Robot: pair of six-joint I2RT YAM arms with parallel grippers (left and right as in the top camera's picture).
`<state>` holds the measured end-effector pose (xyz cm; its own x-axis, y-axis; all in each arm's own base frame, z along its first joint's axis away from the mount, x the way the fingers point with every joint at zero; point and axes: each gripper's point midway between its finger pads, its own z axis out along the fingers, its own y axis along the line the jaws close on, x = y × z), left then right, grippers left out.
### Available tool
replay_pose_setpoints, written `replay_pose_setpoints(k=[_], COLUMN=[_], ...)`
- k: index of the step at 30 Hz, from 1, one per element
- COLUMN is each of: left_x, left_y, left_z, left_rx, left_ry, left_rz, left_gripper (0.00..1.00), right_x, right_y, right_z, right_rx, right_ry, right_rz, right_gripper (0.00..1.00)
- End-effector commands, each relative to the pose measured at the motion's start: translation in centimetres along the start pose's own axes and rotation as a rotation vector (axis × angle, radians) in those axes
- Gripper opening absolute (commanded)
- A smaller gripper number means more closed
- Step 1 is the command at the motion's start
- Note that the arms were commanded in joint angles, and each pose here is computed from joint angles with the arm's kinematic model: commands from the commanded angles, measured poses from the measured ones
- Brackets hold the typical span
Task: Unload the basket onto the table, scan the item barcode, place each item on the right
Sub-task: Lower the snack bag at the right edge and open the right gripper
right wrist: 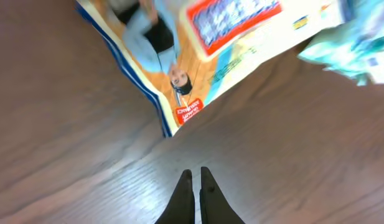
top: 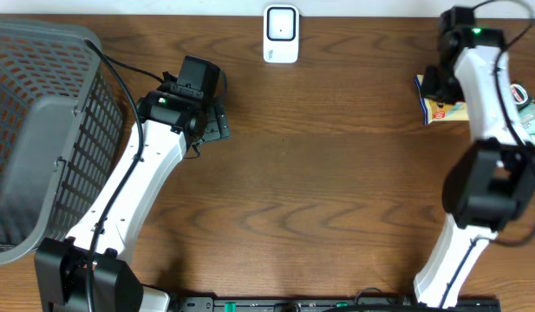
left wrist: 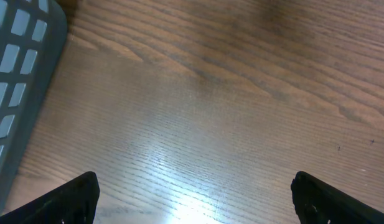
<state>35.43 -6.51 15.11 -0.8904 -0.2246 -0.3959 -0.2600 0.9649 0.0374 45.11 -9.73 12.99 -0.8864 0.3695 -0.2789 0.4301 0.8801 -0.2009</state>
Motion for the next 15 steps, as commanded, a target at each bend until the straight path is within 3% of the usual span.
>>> replay_pose_setpoints(k=[1,3,5,8,13,15], left_x=[-0.3,-0.3,-0.3,-0.3,-0.3,-0.3], left_y=[0.3,0.3,0.3,0.3,0.3,0.3], left_z=[-0.4,-0.4,-0.4,-0.4,-0.4,-0.4], left_rx=[-0.011,-0.011,-0.011,-0.011,-0.011,-0.011], left_ry=[-0.014,-0.014,-0.014,-0.014,-0.014,-0.014], left_rz=[0.002,0.002,0.002,0.002,0.002,0.002], left_gripper=[0.98,0.98,0.98,0.98,0.98,0.98], right_x=[-0.2,0.2,1.4,3.6,6.7,7.5], right_y=[0.9,2.3,3.4,4.7,4.0,3.7], right_z=[-3.7,-4.6,-4.9,-5.5,-6.9,-8.0], right_rx=[-0.127,-0.226,-0.293,-0.376,-0.344,-0.323], right_ry=[-0.044,-0.028,0.027,0.112,0.195,0.203], right_rz=[0.051,0.049,0.026,-0.069,-0.144,-0.16], right_gripper=[0.02,0.07,0.01,0.02,0.23,0.24])
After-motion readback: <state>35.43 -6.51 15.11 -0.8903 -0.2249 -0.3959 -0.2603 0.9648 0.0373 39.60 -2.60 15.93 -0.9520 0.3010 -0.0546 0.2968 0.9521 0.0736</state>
